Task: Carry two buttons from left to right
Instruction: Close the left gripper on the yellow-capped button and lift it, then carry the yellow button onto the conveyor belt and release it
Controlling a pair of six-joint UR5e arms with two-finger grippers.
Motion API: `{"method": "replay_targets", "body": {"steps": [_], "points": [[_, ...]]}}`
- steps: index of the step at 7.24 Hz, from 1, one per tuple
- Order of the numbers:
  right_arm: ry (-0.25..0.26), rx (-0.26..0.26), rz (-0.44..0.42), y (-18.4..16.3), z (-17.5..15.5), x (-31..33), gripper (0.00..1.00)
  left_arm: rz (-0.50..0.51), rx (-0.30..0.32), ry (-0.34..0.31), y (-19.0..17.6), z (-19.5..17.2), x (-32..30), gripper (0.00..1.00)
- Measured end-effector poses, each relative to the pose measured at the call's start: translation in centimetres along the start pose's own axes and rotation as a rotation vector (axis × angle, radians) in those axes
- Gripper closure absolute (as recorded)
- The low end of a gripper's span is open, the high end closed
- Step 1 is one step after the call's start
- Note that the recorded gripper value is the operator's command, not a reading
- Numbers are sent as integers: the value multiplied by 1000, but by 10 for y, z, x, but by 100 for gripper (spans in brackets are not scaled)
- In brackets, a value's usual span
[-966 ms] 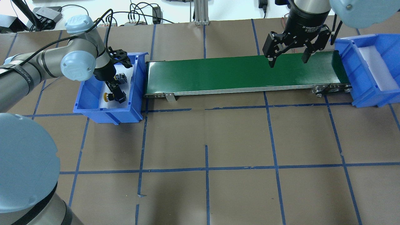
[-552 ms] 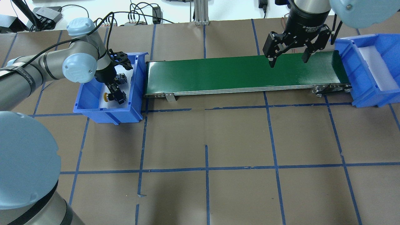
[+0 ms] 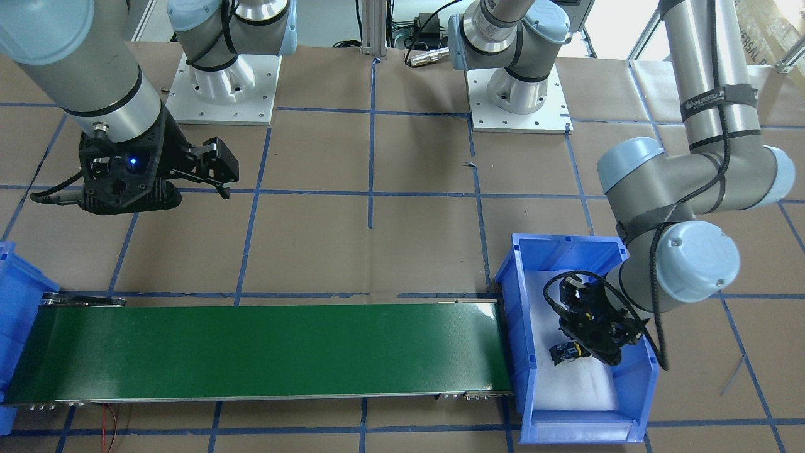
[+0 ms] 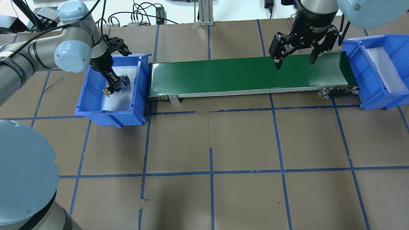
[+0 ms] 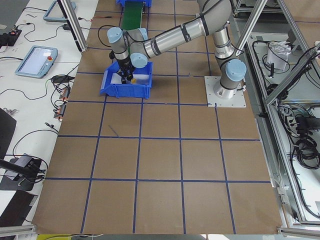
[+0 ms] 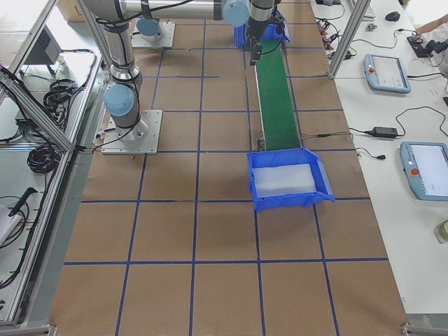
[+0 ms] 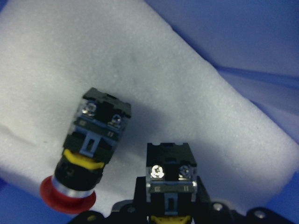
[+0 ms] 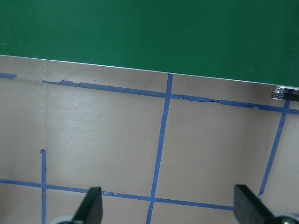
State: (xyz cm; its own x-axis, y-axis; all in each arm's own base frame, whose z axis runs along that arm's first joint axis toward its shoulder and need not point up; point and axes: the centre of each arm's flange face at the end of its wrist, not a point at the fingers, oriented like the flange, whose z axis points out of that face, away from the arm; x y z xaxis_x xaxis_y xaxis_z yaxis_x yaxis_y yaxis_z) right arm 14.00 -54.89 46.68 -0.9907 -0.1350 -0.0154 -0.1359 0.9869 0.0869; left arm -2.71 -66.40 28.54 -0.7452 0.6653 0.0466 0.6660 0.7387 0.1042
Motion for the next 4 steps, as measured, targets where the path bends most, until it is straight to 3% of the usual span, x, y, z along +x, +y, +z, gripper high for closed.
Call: {"method": "replay_targets", "body": {"steps": [2, 4], "points": [[0, 0, 0, 0, 0, 0, 0, -220, 27, -21, -17, -56, -7, 87], [0, -1, 0, 0, 0, 0, 0, -480, 59, -9, -49, -74, 24, 87]]}}
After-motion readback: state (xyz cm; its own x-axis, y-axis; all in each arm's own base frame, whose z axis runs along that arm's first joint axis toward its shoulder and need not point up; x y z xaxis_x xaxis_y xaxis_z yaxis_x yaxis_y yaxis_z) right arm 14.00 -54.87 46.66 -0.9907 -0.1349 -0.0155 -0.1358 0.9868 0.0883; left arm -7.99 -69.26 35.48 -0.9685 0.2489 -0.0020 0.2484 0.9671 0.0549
